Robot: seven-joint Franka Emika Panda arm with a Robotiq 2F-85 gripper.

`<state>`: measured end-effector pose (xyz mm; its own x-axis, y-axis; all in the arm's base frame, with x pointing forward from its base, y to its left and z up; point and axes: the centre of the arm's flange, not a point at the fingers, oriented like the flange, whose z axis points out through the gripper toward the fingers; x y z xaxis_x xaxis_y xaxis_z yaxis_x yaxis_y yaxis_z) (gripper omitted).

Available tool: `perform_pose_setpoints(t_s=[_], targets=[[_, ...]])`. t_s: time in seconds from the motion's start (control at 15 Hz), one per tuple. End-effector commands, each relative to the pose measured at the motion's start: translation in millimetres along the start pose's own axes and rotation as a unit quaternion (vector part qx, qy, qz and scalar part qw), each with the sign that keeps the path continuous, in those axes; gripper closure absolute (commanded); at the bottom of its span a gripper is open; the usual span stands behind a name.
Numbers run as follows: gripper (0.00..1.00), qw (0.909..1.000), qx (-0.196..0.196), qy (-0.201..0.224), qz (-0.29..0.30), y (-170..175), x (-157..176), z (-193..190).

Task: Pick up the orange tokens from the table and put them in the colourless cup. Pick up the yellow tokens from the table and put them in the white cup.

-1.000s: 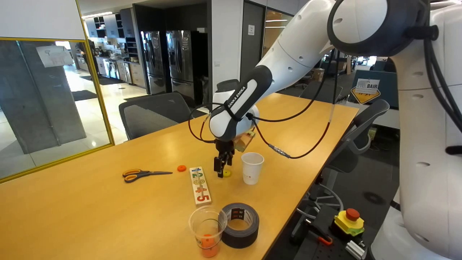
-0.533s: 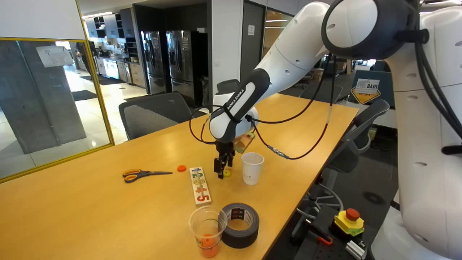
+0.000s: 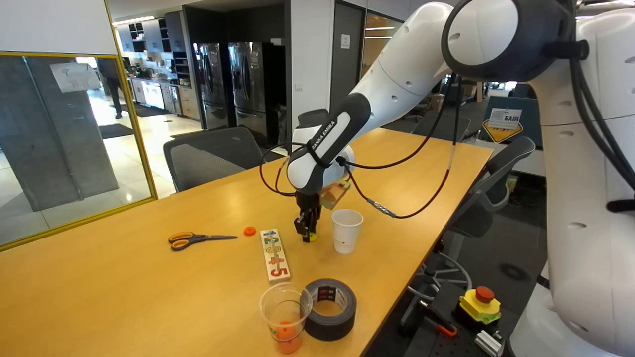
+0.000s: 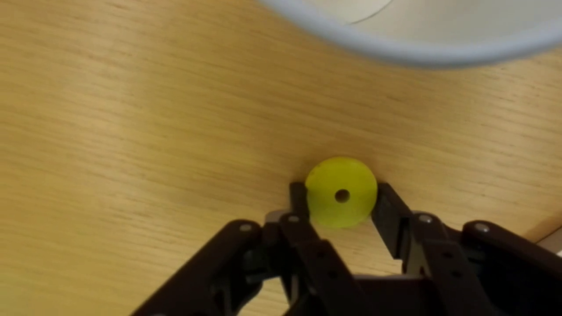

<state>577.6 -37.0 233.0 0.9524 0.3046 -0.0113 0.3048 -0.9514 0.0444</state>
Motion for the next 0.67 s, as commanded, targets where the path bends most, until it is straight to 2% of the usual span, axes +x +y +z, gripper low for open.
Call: perform_pose_setpoints(t_s=[0.0, 0.4, 0.6], targets=[[0.80, 0.9998, -0.008, 0.006, 0.015, 4, 5, -5], [0.80, 0.9964, -0.016, 0.045, 0.070, 1, 8, -71], [0.80, 0.9914, -0.045, 0.064, 0.106, 0, -2, -115]])
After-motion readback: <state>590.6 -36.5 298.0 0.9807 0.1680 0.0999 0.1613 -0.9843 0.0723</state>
